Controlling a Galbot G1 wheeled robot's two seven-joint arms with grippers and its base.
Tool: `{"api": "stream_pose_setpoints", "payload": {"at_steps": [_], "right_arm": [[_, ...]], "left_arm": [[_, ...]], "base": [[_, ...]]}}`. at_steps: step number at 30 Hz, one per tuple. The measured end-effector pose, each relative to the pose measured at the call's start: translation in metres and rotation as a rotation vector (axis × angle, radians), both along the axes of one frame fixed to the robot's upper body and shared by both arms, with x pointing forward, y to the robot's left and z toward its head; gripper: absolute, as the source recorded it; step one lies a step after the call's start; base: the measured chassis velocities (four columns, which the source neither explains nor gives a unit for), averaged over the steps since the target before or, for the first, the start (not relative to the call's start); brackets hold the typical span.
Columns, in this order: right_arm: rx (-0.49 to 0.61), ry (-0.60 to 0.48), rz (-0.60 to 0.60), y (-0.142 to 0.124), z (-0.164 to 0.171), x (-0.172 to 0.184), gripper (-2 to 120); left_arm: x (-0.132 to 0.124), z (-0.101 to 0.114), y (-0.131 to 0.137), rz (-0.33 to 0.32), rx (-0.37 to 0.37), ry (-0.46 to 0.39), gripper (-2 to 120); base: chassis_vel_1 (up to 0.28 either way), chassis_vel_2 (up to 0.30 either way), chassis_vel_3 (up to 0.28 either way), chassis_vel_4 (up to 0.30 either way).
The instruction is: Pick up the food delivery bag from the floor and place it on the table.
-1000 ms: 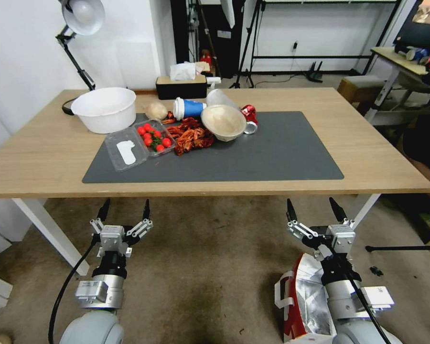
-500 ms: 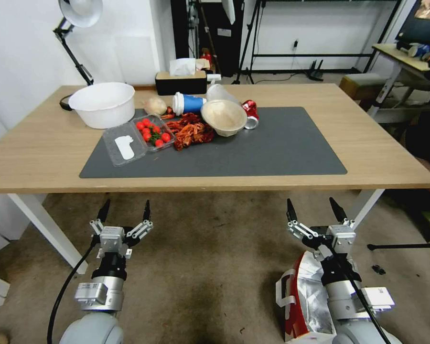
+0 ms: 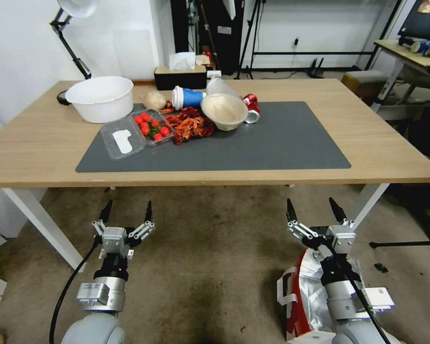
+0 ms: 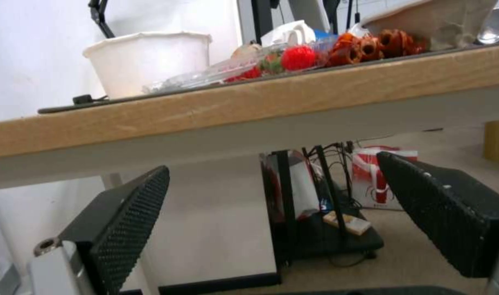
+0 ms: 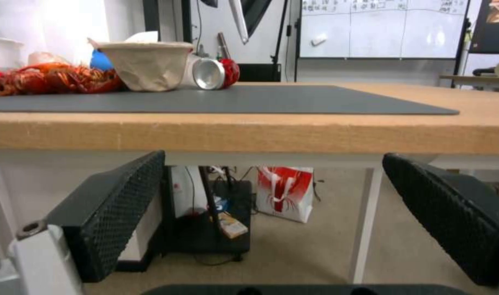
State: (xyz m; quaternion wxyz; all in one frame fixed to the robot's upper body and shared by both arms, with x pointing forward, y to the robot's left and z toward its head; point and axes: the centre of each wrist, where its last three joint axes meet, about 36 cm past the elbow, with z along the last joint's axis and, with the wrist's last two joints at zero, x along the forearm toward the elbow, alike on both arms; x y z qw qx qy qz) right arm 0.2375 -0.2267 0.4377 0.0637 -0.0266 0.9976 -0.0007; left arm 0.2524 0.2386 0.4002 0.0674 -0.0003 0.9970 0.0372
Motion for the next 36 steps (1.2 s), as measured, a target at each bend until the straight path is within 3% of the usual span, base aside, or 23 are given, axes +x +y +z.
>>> {"api": "stream_pose_setpoints", "payload": {"at_steps": [36], "right_arm": [[0.008,-0.017,-0.006,-0.0003,0.0030,-0.0007,100]], "left_arm": [[-0.0035,0.0003,0.0004,0.004,0.003,-0.005,96]], "base": [[0.000,0.000,0.000,0.000]]}}
